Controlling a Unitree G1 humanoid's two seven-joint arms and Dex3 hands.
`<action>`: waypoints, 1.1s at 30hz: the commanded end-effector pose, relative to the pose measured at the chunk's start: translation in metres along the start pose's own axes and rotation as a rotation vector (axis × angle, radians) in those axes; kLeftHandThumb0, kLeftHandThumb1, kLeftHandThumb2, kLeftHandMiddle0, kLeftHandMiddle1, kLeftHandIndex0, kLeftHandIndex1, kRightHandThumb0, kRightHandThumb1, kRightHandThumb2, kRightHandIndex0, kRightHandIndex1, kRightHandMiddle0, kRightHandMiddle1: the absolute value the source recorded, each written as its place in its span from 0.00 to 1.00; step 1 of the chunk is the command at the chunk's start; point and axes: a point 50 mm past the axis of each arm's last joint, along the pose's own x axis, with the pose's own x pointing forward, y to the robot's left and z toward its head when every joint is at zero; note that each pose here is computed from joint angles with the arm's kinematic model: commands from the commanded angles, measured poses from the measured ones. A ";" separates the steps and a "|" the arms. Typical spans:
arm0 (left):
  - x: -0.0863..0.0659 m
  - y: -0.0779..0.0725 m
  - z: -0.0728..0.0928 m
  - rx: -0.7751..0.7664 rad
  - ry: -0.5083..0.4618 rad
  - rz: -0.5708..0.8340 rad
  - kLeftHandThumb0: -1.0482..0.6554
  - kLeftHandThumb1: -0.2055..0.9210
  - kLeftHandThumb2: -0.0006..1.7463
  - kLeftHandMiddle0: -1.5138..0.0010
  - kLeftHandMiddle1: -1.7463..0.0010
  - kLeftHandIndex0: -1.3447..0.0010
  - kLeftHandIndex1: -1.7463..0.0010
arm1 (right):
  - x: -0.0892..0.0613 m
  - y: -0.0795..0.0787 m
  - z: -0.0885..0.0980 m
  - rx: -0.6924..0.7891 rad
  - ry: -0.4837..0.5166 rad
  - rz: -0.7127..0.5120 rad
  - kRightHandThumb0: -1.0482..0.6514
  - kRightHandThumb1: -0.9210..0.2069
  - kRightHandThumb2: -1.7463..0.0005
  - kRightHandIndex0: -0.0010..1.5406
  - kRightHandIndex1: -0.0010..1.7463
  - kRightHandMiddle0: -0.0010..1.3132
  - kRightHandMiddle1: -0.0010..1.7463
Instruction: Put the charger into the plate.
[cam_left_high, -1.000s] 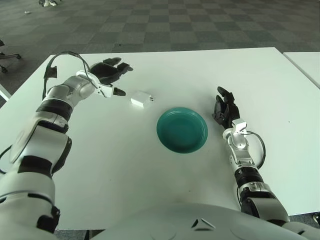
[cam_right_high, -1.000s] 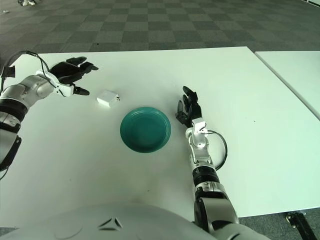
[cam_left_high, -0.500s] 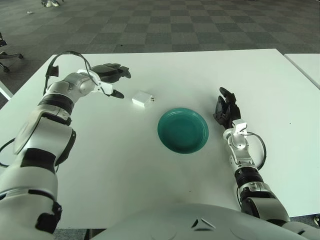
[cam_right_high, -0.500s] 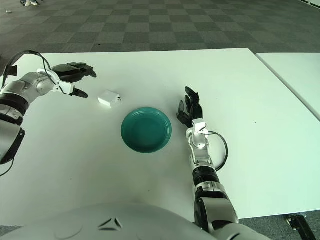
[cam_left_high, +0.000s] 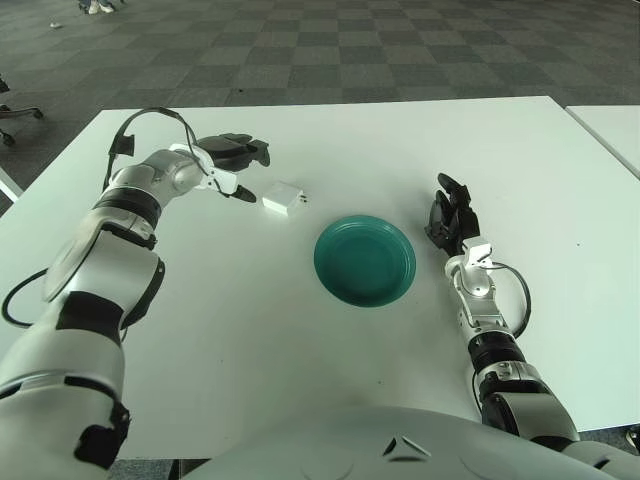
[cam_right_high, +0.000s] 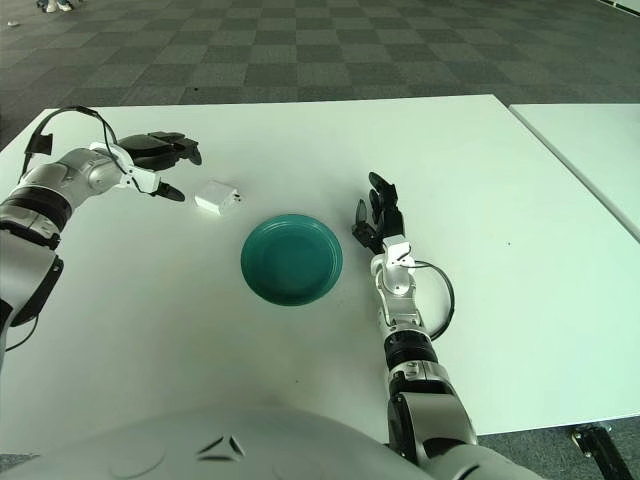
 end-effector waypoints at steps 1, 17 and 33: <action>0.003 0.011 0.001 0.029 0.016 0.018 0.07 0.95 0.13 0.94 1.00 0.97 0.27 | -0.047 0.005 -0.065 -0.007 0.331 0.003 0.17 0.00 0.50 0.09 0.00 0.00 0.31; 0.019 0.017 0.020 0.064 -0.015 0.022 0.07 0.97 0.11 0.94 1.00 0.98 0.31 | -0.049 0.009 -0.068 -0.002 0.330 -0.008 0.16 0.00 0.50 0.09 0.00 0.00 0.30; 0.028 0.014 0.034 0.071 -0.048 0.029 0.05 1.00 0.10 0.94 1.00 0.97 0.35 | -0.053 0.012 -0.070 0.007 0.332 -0.009 0.15 0.00 0.51 0.08 0.00 0.00 0.29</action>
